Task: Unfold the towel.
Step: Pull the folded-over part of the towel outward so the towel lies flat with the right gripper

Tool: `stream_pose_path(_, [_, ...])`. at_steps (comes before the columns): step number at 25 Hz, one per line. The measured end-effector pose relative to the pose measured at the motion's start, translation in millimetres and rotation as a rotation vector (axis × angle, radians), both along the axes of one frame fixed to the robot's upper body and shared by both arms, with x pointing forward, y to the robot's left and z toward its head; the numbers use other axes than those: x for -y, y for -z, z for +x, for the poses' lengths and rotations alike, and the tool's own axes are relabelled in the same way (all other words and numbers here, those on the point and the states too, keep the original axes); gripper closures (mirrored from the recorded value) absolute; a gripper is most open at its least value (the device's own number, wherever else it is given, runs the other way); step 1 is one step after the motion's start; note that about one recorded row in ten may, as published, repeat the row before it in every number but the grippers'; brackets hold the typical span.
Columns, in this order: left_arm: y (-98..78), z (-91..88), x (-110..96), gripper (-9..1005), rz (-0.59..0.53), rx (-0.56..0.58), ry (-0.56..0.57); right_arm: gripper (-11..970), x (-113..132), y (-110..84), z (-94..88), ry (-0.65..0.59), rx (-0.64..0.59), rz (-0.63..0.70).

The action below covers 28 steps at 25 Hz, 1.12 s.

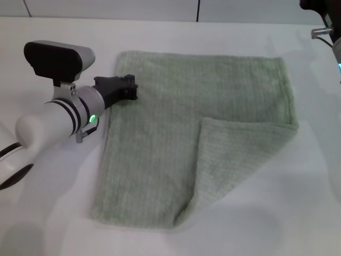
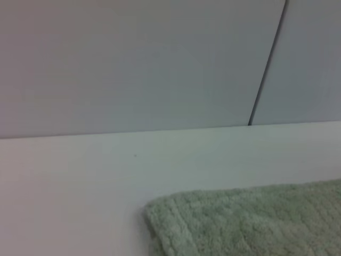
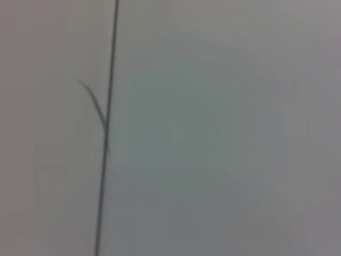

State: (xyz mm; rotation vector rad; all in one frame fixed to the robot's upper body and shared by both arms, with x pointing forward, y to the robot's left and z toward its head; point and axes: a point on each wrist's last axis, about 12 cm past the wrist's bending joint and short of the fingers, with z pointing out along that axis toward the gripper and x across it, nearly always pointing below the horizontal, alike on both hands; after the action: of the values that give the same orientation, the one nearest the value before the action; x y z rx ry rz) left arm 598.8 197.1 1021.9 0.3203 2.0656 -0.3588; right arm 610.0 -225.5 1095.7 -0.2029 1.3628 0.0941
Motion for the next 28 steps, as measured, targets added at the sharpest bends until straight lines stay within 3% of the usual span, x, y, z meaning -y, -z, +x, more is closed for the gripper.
stream_pose_path(7, [-2.3, 0.6, 2.5, 991, -0.01, 0.007, 0.003, 193, -3.3, -24.5, 0.8, -0.046, -0.04, 0.016])
stream_pose_path(12, [-3.7, 1.0, 3.9, 991, -0.015, 0.011, 0.005, 192, -10.7, -44.3, 1.7, -0.075, -0.101, -0.041])
stream_pose_path(24, [-3.5, 0.6, 4.3, 991, -0.013, 0.009, 0.006, 193, -41.3, -93.5, 15.0, -0.157, -0.362, -0.142])
stream_pose_path(28, [-3.4, 0.5, 4.1, 991, -0.013, 0.009, 0.006, 193, -47.5, -103.6, 14.2, -0.172, -0.387, -0.182])
